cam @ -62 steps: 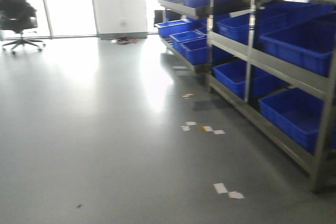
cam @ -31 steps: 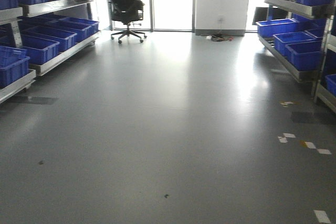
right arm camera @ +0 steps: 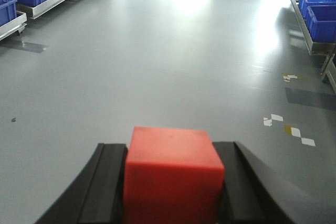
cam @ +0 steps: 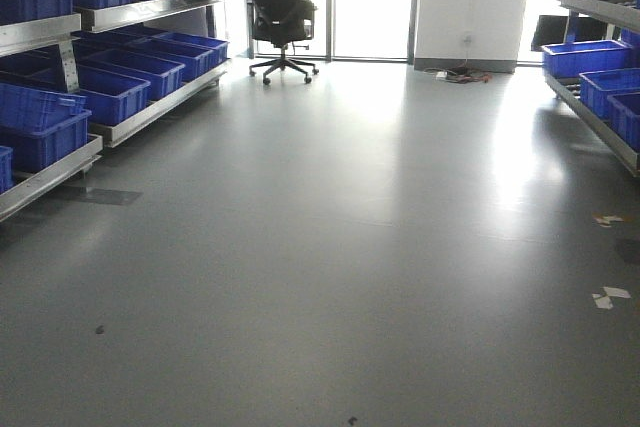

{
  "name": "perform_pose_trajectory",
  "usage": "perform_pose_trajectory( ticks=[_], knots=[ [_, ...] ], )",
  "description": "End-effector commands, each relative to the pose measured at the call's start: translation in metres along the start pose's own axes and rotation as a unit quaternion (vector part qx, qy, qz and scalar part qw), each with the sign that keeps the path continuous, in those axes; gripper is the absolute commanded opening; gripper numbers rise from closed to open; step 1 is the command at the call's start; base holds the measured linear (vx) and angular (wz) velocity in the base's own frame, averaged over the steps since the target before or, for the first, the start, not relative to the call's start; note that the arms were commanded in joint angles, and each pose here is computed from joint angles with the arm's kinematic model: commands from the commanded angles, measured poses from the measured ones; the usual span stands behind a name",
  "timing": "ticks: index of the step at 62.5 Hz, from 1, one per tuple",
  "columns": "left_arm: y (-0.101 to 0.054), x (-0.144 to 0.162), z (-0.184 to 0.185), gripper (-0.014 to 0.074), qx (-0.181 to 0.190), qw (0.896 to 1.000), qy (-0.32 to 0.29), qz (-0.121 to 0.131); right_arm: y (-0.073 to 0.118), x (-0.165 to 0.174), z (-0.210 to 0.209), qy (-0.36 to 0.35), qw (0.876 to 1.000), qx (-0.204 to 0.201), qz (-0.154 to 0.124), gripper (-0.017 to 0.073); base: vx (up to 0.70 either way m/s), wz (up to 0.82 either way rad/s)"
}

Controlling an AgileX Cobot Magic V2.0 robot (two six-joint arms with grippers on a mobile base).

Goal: Pick red cube and place on left shelf
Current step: 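Drive the base to the shelf rack holding the red cube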

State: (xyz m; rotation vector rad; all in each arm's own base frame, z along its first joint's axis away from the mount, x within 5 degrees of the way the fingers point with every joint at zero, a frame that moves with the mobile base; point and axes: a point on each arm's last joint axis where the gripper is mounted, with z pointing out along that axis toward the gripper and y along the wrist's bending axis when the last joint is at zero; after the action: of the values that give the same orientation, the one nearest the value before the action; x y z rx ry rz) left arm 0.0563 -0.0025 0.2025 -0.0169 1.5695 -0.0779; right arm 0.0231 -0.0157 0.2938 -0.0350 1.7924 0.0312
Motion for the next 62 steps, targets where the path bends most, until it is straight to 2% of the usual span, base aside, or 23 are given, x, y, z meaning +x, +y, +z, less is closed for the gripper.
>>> perform_pose_trajectory(
  ticks=[1,41,62],
  knots=[
    [0.0006,-0.0009,-0.0003,0.0101,0.0,0.999,-0.04,-0.006,0.0008,-0.0142,-0.0021,-0.046,0.999,-0.002,-0.011,0.0058,0.43,-0.04],
    [0.0006,-0.0009,-0.0003,0.0101,0.0,0.999,-0.04,-0.006,0.0009,-0.0142,-0.0021,-0.046,0.999,-0.002,-0.011,0.0058,0.52,-0.01],
    [0.0006,-0.0009,-0.0003,0.0101,0.0,0.999,-0.04,-0.006,0.0009,-0.0142,-0.0021,-0.046,0.999,-0.002,-0.011,0.0058,0.59,0.15]
  ],
)
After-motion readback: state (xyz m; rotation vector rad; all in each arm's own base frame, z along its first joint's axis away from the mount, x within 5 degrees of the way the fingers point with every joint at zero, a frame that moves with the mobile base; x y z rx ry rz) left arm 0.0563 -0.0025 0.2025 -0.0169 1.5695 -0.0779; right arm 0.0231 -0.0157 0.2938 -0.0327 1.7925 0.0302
